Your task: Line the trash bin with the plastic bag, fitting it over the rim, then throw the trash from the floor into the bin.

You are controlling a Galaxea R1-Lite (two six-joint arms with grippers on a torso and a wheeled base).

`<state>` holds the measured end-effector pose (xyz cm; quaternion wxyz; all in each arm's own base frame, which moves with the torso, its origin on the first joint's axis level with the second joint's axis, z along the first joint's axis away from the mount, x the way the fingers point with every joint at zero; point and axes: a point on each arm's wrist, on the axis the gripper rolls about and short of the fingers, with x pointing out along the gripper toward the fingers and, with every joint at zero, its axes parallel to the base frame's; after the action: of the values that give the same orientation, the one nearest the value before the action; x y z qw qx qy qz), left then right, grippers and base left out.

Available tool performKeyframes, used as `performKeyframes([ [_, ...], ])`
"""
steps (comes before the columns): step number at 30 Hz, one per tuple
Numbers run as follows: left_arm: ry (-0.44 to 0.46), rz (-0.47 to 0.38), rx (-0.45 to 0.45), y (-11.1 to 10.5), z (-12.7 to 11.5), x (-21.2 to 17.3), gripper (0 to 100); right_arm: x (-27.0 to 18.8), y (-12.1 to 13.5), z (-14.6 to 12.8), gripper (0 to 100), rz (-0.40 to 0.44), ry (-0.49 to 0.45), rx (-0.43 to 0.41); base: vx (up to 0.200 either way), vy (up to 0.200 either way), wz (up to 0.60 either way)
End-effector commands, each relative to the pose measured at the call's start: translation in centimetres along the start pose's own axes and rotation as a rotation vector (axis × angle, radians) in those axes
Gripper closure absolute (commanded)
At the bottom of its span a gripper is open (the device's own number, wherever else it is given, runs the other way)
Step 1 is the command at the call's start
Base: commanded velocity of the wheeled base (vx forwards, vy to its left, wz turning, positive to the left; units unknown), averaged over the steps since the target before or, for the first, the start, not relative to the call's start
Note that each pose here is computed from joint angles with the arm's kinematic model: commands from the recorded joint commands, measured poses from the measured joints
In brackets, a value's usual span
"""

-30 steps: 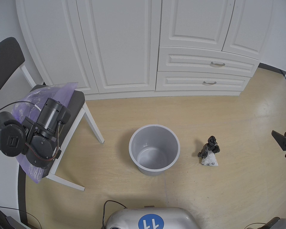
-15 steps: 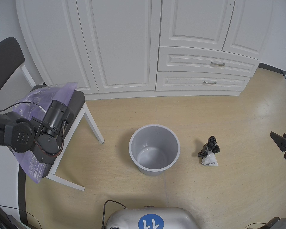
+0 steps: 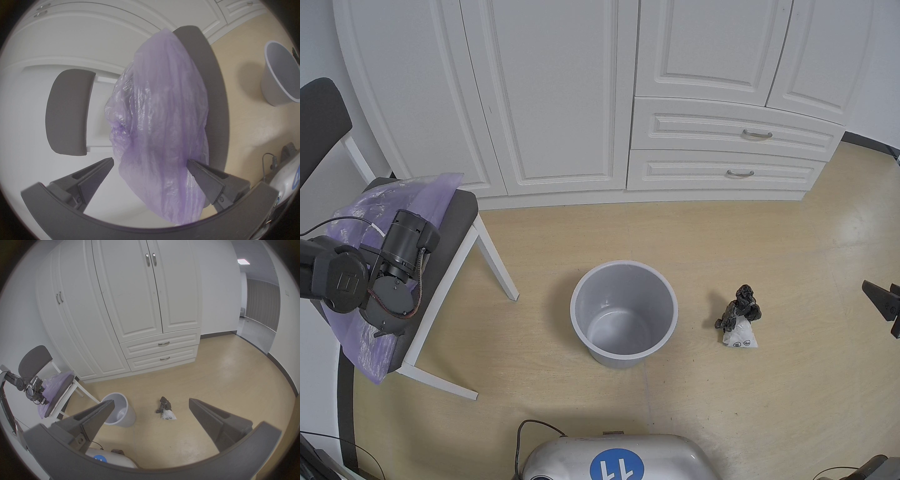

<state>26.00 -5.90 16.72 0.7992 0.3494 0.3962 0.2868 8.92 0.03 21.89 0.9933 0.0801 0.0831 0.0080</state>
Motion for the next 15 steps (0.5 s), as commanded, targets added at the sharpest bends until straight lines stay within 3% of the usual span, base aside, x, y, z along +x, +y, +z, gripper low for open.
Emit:
performKeyframes([
  [1, 0.011, 0.009, -0.010, 0.3, 0.0, 0.3, 0, 0.4, -0.1, -0.4, 0, -0.004, 0.025, 0.001, 0.000, 0.000, 0.00],
  [10, -0.042, 0.005, -0.037, 2.1, -0.7, -1.4, 0, 0.2, -0.1, -0.5, 0, -0.006, 0.020, 0.001, 0.000, 0.000, 0.00],
  [15, -0.059, 0.018, 0.009, 3.9, -1.8, -2.3, 0, 0.2, -0.2, -0.5, 0, -0.013, 0.017, 0.003, 0.000, 0.000, 0.00],
])
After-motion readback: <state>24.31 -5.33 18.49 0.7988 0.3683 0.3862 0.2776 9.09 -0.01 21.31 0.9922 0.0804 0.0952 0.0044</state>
